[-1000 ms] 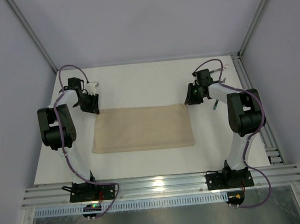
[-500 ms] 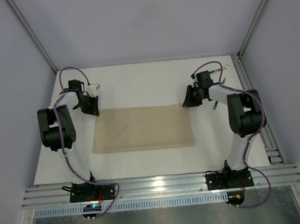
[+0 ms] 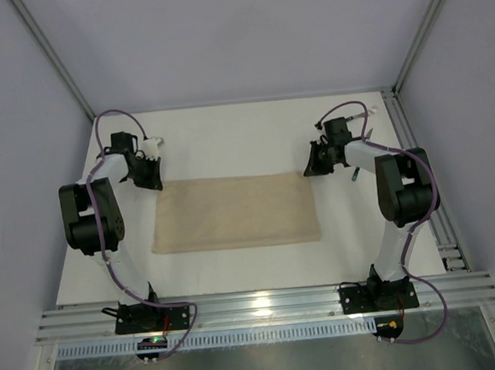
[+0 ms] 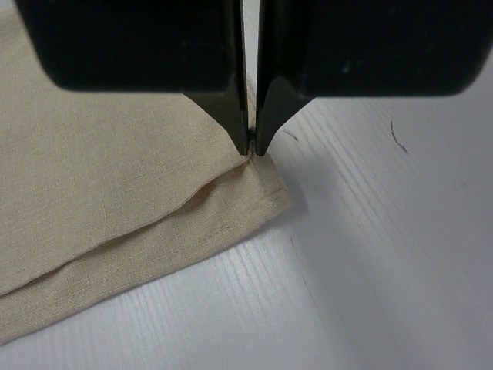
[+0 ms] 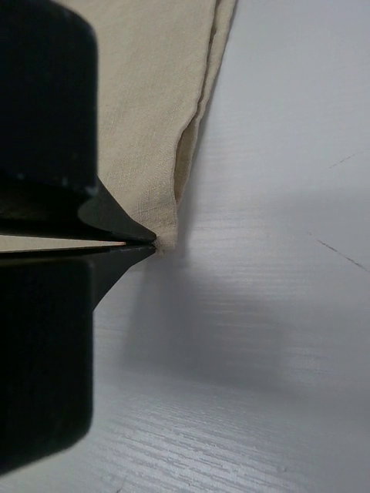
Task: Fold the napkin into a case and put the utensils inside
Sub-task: Smooth out the rectangle-folded napkin at the center of the board.
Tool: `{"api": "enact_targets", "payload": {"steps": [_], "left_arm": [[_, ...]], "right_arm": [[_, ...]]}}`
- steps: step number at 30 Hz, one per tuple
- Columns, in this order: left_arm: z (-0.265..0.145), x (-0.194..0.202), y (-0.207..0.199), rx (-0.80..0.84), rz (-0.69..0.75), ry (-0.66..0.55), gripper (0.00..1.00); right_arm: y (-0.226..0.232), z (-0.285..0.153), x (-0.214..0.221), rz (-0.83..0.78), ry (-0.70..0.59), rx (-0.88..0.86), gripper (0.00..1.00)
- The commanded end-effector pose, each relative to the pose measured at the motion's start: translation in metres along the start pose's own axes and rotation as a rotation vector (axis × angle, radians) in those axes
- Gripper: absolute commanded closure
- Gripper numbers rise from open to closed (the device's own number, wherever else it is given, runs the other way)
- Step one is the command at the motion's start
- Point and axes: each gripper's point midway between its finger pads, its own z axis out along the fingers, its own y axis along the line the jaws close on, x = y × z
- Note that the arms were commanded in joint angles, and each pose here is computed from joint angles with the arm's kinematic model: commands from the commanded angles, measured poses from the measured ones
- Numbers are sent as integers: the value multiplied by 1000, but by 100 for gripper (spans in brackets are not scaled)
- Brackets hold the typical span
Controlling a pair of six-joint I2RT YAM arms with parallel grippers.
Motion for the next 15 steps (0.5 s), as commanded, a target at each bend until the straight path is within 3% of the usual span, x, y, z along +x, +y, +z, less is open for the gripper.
{"api": "enact_targets", "payload": {"steps": [1,9,13,15], "left_arm": [[-18,-24,-4,-7,24,-102,100],[-22,-30,-2,-25,20,-116,100],[-14,-22,1,-23,16,-83,83],[-7,-17,2,-15,7,-62,83]], "right_arm": [[8,-16,-16,-25,-78,-4,96],[9,-29,-20,-30,-120,9,96],[10,-25,-17,-24,-103,-6,96],[11,-23,-16,-19,-97,-14,96]]}}
